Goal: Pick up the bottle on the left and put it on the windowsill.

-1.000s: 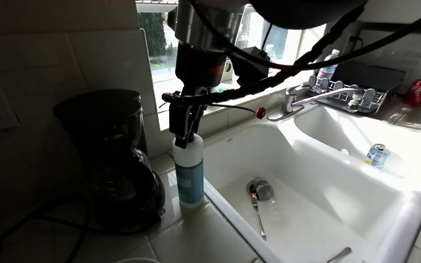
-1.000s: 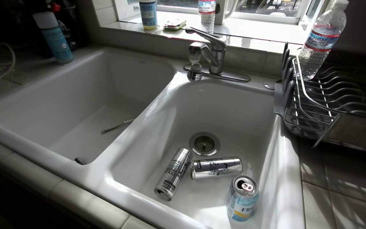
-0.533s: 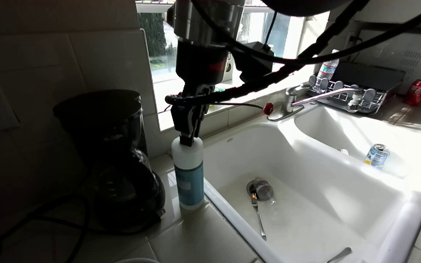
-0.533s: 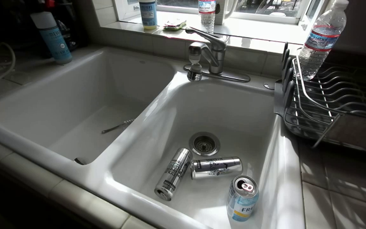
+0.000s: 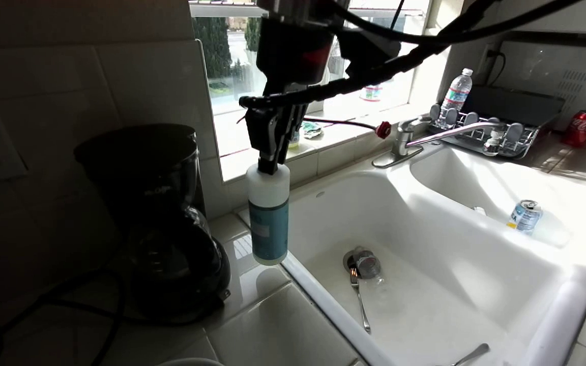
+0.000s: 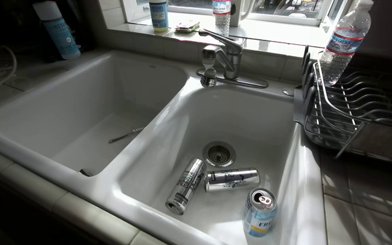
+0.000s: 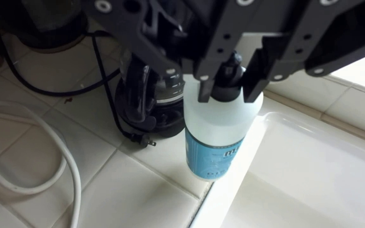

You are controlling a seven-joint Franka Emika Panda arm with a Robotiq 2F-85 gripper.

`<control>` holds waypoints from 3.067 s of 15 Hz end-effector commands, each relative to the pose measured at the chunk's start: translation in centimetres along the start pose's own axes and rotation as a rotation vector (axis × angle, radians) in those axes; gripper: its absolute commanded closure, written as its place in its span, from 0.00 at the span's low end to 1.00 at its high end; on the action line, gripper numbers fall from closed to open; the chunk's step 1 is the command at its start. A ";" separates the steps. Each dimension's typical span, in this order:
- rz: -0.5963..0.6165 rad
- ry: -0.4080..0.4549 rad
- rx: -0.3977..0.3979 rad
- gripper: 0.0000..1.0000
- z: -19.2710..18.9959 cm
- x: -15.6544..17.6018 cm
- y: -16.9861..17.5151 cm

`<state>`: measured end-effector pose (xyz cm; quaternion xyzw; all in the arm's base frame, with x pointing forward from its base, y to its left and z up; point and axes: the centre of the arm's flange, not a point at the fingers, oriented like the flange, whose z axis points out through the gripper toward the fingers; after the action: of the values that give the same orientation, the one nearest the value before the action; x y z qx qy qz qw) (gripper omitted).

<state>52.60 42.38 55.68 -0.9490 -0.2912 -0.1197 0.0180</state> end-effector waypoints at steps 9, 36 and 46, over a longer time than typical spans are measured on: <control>0.496 0.128 -0.112 0.93 -7.9 -2.9 12.2; 0.575 0.214 -0.093 0.93 -5.1 10.1 18.8; 0.581 0.217 -0.132 0.93 -3.8 13.0 18.9</control>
<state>68.71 31.82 60.62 -0.9738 -0.0018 -0.2257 0.0290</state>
